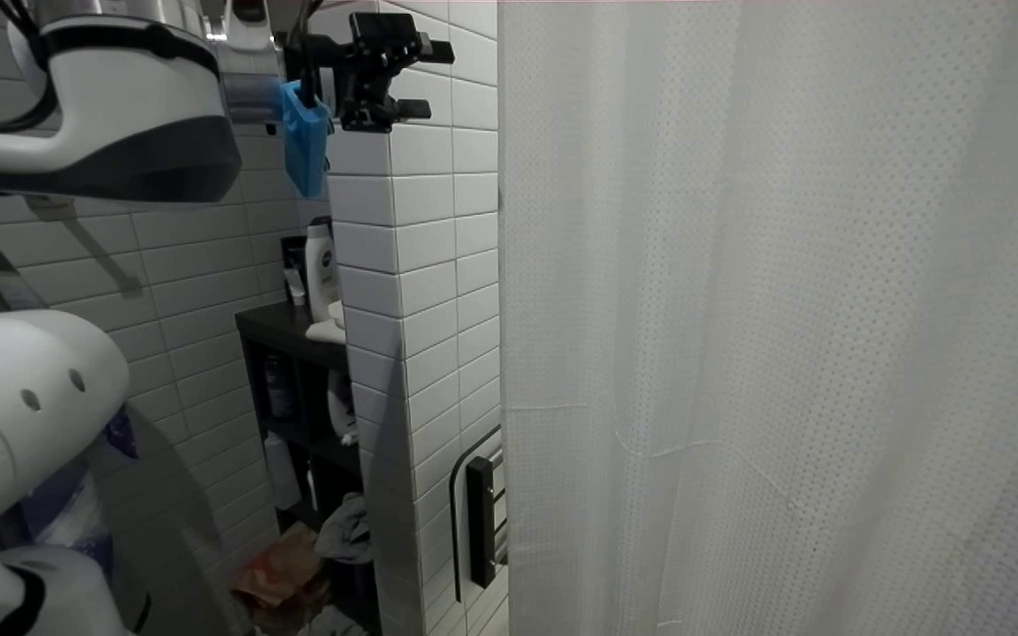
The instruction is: Slide the white shower curtain to the right
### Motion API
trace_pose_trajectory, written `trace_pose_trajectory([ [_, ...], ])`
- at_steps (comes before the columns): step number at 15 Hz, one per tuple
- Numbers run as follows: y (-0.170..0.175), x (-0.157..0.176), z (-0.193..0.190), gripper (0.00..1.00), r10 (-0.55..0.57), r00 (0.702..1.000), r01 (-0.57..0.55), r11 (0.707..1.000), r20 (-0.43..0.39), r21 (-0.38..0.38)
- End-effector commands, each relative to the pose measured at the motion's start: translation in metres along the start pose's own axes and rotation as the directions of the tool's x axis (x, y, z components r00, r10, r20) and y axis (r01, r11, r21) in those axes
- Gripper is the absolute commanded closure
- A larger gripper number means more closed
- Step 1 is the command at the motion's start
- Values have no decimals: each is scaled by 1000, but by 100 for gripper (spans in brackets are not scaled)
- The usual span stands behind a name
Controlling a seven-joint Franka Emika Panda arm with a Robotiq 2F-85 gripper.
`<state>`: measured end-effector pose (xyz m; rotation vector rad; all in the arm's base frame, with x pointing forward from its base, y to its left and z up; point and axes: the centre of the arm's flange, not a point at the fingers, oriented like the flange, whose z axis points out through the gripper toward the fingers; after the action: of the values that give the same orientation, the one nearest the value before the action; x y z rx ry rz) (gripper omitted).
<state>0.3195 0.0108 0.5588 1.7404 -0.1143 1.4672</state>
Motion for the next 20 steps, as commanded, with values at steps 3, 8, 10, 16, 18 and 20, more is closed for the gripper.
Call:
trace_pose_trajectory([
  [3, 19, -12, -13, 0, 21, 1000, -20, 998, -7, 51],
  [8, 15, -25, 2, 0, 59, 998, -58, 996, -16, 61],
  [10, 11, -28, 7, 0, 63, 998, -62, 997, -18, 52],
  [16, -17, -27, 16, 0, 80, 996, -79, 996, -40, 48],
  [18, -29, -26, 23, 0, 88, 995, -86, 996, -48, 39],
  [20, -39, -27, 31, 0, 91, 995, -90, 996, -49, 25],
])
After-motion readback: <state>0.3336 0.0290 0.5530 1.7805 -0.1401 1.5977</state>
